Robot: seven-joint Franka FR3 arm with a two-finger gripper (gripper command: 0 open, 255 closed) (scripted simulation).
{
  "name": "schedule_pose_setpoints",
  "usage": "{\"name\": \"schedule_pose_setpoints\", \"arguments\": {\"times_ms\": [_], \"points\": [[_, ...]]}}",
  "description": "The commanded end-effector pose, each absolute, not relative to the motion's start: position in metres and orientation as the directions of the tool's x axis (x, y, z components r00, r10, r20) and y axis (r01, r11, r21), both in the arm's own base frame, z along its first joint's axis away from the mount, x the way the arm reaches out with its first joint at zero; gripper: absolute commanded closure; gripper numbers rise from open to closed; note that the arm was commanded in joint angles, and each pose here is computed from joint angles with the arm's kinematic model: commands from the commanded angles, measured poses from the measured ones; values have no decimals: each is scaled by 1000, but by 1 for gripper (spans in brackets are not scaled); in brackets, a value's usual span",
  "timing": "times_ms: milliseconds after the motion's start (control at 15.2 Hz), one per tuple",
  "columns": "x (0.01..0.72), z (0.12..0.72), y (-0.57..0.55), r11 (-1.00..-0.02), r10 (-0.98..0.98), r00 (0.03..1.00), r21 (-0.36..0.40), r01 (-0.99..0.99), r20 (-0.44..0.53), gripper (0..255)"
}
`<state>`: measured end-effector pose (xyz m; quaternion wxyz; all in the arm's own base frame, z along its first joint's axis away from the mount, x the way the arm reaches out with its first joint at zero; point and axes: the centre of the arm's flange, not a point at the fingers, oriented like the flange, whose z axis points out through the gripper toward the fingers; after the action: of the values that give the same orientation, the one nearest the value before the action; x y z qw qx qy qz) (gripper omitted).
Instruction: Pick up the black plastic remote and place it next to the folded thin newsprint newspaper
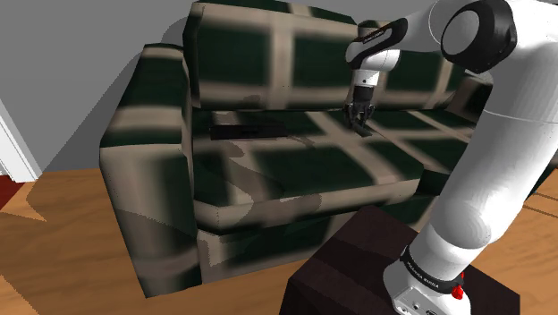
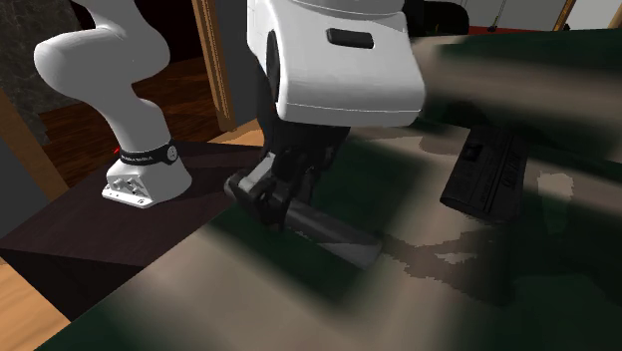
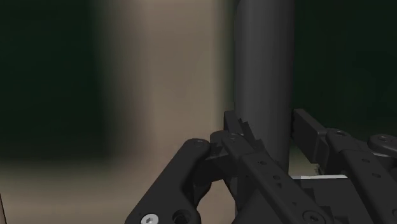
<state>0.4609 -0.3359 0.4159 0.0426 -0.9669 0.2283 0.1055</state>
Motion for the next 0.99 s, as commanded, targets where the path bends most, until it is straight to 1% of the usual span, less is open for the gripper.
{"name": "schedule_pose_setpoints", "arguments": {"times_ms": [0,924], "points": [[472,414,-310,-891,-434,873,-34,-452,-223,255],[549,414,-142,-891,-434,873,-34,-452,-223,255]]}}
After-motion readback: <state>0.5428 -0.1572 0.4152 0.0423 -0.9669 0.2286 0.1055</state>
